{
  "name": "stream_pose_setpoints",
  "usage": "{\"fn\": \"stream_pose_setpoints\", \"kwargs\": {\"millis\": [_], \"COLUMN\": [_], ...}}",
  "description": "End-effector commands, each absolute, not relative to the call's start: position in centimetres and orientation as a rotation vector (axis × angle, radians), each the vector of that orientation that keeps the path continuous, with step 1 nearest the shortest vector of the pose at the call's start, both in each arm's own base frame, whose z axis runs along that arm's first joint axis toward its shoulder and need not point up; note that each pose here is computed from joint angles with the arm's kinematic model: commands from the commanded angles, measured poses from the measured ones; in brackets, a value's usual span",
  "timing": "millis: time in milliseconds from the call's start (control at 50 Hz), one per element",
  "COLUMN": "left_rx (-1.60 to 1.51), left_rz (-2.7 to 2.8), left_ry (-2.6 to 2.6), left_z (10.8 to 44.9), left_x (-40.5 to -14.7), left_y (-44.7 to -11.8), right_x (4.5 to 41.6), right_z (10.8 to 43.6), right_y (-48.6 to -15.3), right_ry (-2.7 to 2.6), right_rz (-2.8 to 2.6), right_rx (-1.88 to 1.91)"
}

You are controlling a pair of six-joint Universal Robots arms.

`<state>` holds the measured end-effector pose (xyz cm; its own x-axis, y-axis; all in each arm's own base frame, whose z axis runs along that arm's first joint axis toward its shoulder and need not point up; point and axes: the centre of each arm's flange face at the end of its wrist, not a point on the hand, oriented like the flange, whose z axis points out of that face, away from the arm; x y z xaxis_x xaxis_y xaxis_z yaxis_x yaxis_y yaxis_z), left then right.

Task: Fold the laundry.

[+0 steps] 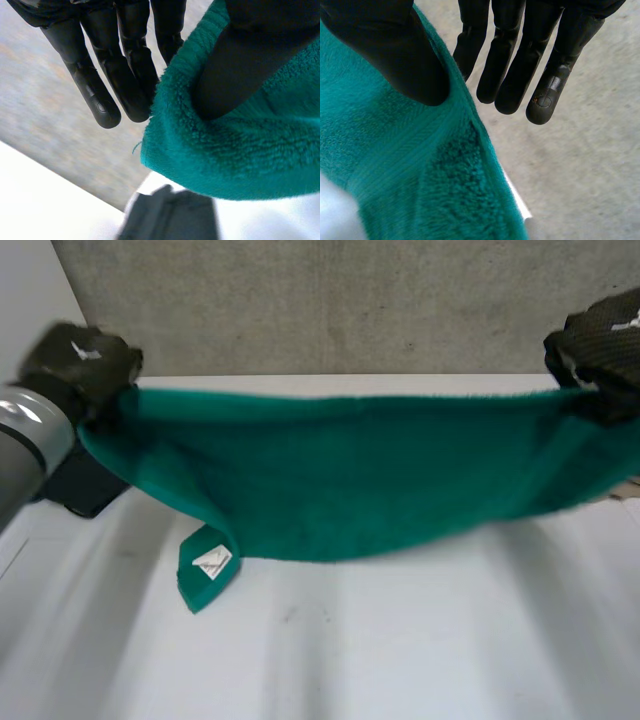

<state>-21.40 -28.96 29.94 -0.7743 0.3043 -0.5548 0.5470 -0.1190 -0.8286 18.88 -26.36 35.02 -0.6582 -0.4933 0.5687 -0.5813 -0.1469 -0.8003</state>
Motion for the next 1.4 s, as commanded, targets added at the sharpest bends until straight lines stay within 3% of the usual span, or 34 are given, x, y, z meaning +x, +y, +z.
{"fn": "stream_pose_setpoints", "kwargs": {"millis": [20, 100, 180, 260, 280, 340, 420, 520, 640, 720, 820, 980, 1080, 1180, 1280, 1400], "left_rx": [1.087, 1.095, 1.014, 0.886, 0.826, 0.729, 0.610, 0.522, 0.567, 0.654, 0.807, 0.979, 1.113, 1.256, 1.388, 1.432], "left_rz": [-1.819, -1.840, -2.045, -2.322, -2.417, -2.546, -2.697, -2.814, -2.740, -2.659, -2.537, -2.288, -2.067, -1.853, -1.562, -1.364], "left_ry": [2.160, 2.130, 1.939, 1.592, 1.443, 1.229, 1.048, 1.048, 1.239, 1.415, 1.672, 1.876, 1.975, 2.047, 2.190, 2.312], "left_z": [22.1, 20.1, 21.8, 26.8, 29.1, 32.7, 36.6, 39.2, 35.4, 31.1, 24.3, 17.4, 14.5, 15.3, 17.1, 18.1], "left_x": [-22.5, -23.8, -25.0, -26.2, -26.5, -26.7, -26.7, -25.6, -24.1, -23.9, -24.6, -24.5, -23.5, -22.3, -20.2, -18.7], "left_y": [-32.2, -35.4, -40.0, -43.3, -44.0, -44.4, -44.2, -43.2, -42.8, -42.0, -39.8, -36.7, -33.6, -28.6, -22.1, -18.9], "right_x": [20.1, 21.4, 22.9, 24.1, 24.2, 24.4, 24.1, 24.5, 24.5, 24.8, 24.3, 23.8, 23.4, 22.7, 19.4, 16.7], "right_z": [27.7, 24.1, 23.2, 26.4, 28.5, 31.8, 37.2, 38.6, 36.3, 32.5, 24.9, 17.9, 16.3, 15.2, 17.9, 20.4], "right_y": [-29.3, -33.2, -37.2, -40.9, -42.2, -43.5, -43.4, -42.2, -40.5, -39.3, -37.6, -34.8, -32.9, -29.4, -24.1, -20.7], "right_ry": [-2.192, -2.187, -2.070, -1.831, -1.691, -1.471, -1.165, -1.139, -1.262, -1.397, -1.720, -2.039, -2.127, -2.270, -2.408, -2.423], "right_rz": [1.615, 1.511, 1.660, 2.011, 2.166, 2.367, 2.542, 2.569, 2.523, 2.471, 2.275, 2.008, 1.850, 1.591, 1.189, 0.981], "right_rx": [1.428, 1.410, 1.322, 1.121, 1.009, 0.848, 0.653, 0.651, 0.742, 0.886, 1.042, 1.178, 1.281, 1.456, 1.605, 1.697]}}
